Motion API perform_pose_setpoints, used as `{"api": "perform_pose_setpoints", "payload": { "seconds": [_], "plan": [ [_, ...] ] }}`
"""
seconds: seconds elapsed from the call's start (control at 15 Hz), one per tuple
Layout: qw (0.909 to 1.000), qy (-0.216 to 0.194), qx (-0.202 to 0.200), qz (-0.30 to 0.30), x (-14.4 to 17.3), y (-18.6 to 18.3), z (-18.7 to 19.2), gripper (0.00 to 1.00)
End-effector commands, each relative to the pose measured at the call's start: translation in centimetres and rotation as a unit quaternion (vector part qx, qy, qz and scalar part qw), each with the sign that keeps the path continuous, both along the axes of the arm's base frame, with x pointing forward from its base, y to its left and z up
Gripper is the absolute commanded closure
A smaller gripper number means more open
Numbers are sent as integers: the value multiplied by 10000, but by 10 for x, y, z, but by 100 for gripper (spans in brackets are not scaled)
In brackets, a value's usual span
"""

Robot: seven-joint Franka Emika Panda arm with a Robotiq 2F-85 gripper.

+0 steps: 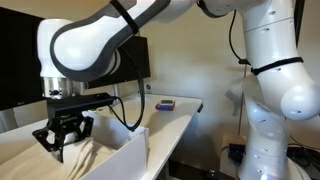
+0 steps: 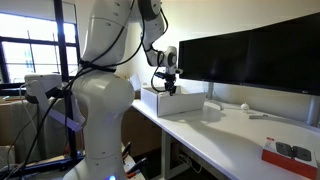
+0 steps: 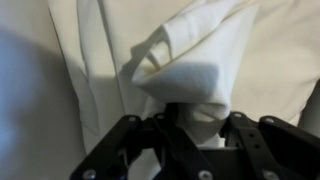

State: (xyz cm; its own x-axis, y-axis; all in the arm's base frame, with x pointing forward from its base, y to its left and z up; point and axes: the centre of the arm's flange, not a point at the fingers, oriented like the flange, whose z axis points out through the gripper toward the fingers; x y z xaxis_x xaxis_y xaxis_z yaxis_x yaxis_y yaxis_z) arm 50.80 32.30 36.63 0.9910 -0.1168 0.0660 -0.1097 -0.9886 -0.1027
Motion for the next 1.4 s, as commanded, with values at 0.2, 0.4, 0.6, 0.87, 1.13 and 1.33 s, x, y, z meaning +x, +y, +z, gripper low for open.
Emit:
{"api": "perform_pose_setpoints", "payload": {
  "seconds": [0.2, 0.4, 0.6, 0.87, 1.13, 1.33],
  "plan": [
    [9968, -428, -100, 670, -2, 45, 52, 96],
    [9938, -604, -71, 930, -6, 61, 71, 95],
    [9911, -667, 129, 1142, -10, 72, 77, 95],
    [9860, -762, -48, 1481, -13, 83, 91, 95],
    [9786, -892, -134, 1849, -6, 91, 117, 95],
    [9732, -983, -129, 2073, 1, 98, 139, 95]
  ]
}}
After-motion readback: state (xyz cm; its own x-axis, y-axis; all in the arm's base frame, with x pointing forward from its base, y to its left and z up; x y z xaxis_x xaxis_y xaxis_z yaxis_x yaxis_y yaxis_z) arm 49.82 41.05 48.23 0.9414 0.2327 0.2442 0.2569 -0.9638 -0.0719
